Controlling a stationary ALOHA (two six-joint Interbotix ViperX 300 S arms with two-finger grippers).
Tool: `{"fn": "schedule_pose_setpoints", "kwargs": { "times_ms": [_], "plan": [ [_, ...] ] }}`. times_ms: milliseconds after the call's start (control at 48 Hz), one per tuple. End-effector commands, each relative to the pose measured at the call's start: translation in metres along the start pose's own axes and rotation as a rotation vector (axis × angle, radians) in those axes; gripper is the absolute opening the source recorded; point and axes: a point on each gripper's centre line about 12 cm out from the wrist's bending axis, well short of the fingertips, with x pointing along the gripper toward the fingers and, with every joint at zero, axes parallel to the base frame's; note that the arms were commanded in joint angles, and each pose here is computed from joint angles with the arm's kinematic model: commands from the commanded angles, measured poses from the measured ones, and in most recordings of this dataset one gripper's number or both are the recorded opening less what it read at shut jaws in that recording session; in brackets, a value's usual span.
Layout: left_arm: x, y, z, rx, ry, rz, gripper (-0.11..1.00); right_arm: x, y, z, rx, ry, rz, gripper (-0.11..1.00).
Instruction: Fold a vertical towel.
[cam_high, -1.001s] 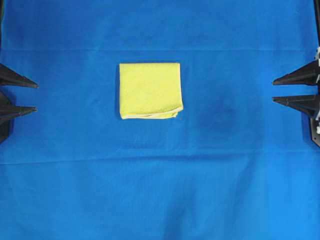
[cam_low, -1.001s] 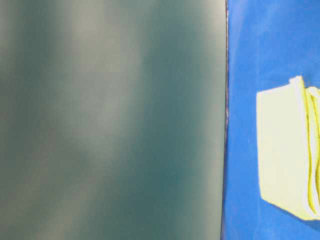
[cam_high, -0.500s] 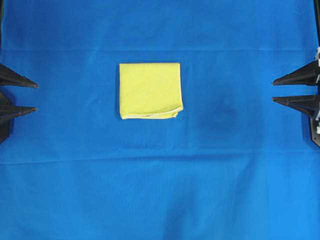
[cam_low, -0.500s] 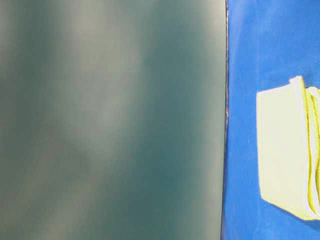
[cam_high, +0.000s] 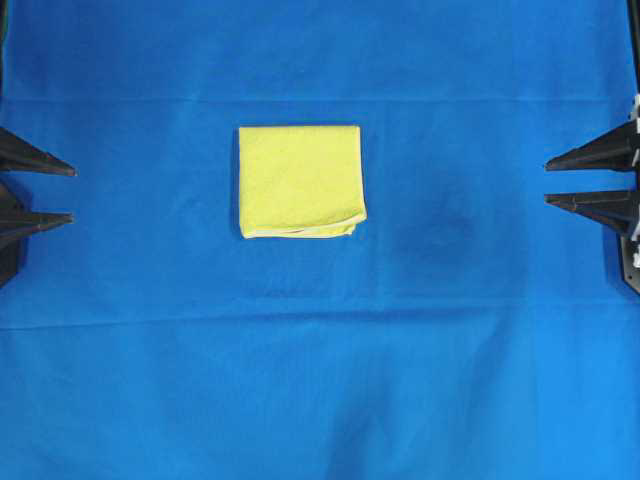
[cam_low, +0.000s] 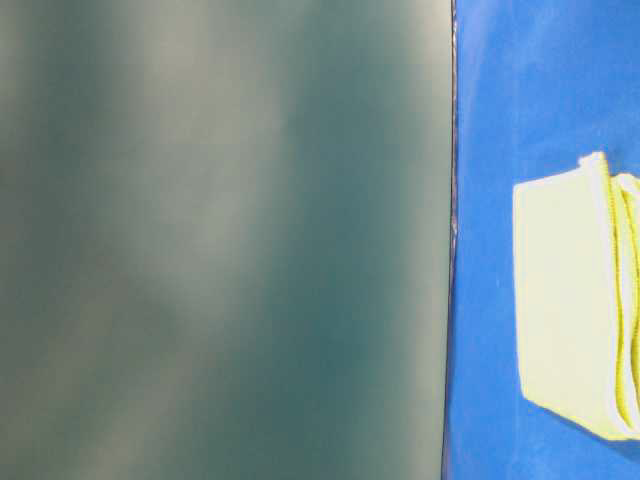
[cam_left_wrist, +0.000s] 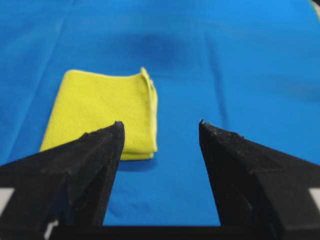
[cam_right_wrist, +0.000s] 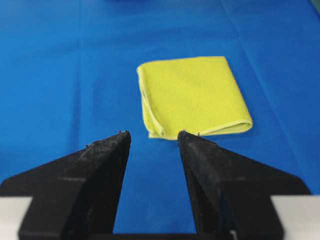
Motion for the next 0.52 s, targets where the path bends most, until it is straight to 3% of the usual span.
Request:
{"fn": "schedule_pose_setpoints", "kwargs": {
  "times_ms": [0, 500],
  "plan": [
    [0.0, 0.0004, 0.0054, -0.002, -0.015, 0.003, 0.59, 0.0008, -0.0001, 0.0028, 0.002, -0.002, -0.001, 0.5],
    [0.0, 0.0004, 0.0054, -0.001, -0.015, 0.003, 0.59, 0.0008, -0.0001, 0.0021, 0.003, 0.004, -0.002, 0.5]
  ]
}}
